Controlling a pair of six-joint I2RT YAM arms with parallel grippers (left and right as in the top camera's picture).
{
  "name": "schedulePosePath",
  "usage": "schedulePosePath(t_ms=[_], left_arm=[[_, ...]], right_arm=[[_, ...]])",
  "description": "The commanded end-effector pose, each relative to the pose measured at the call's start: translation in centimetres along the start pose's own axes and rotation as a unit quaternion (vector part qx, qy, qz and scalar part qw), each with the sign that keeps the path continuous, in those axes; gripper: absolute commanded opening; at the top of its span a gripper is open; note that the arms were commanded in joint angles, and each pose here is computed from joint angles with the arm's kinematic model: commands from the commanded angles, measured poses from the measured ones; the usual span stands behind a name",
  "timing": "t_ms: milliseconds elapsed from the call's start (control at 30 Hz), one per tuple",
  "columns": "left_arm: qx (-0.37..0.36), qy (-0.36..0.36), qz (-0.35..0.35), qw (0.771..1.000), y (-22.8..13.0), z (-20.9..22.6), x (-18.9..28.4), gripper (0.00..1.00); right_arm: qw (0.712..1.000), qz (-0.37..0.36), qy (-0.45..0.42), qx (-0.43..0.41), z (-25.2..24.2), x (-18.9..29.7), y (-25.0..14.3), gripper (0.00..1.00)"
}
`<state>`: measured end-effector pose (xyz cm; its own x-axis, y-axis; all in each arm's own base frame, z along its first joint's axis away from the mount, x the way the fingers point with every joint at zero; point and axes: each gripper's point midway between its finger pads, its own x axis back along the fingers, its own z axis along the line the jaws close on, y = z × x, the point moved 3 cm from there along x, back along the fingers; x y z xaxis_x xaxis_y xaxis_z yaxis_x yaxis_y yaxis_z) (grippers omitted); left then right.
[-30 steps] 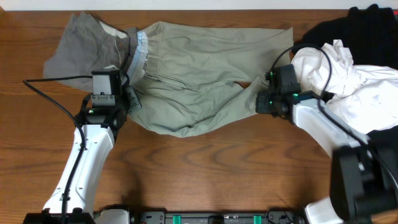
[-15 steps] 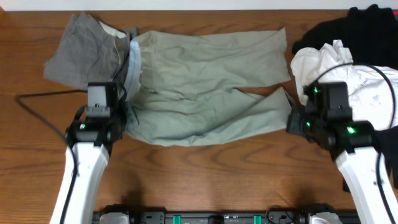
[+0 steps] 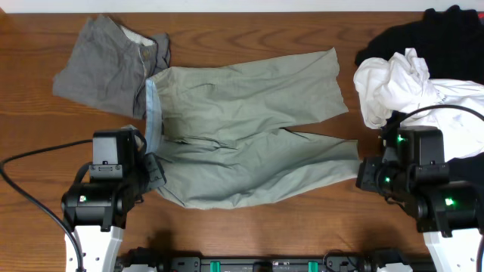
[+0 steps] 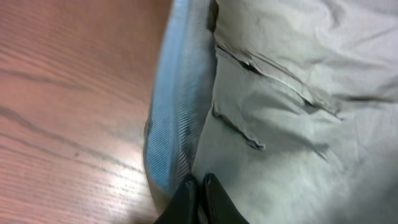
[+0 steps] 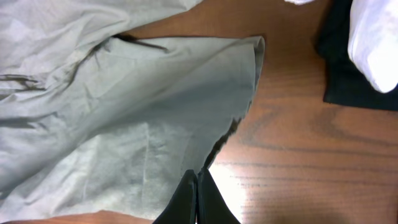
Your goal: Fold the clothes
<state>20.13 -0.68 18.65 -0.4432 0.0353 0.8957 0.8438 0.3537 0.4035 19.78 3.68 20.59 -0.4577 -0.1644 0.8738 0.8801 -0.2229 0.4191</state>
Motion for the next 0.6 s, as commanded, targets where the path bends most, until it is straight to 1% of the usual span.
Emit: schedulePosePath(t_ms=[0,200,333,433,533,567], left_arm=[[-0.003,-0.015,0.013,1.0,-0.5,-0.3,0.4,0.07],[0.012,-0.006,0.04,0.999,-1.6,0.1,0.5,0.06],[0.013,-0.007,0.042,0.999,-1.7,0.1,0.5,0.06],[0.012,-0.017,0.016,1.0,-0.6,-0.4,0.5,0.06],[0.009,-0.034,-0.041,0.999,1.9,-1.1,0.6,0.05],[0.008,-0.045,-0.069,0.997,3.1,-1.6,0.7,0.06]], right_arm=[[1.0,-0.012,0.004,0.002,-0.1,0.7,-0.2,0.01],[0.999,-0.038,0.012,0.006,0.1,2.0,0.0,0.01],[0.998,-0.059,0.0,0.007,-0.1,2.3,0.9,0.01],[0.997,-0.082,0.004,0.01,0.2,1.9,2.5,0.01],[0.993,-0.117,0.016,0.021,1.0,1.3,5.0,0.01],[0.991,-0.128,0.02,0.027,1.3,1.0,5.9,0.01]])
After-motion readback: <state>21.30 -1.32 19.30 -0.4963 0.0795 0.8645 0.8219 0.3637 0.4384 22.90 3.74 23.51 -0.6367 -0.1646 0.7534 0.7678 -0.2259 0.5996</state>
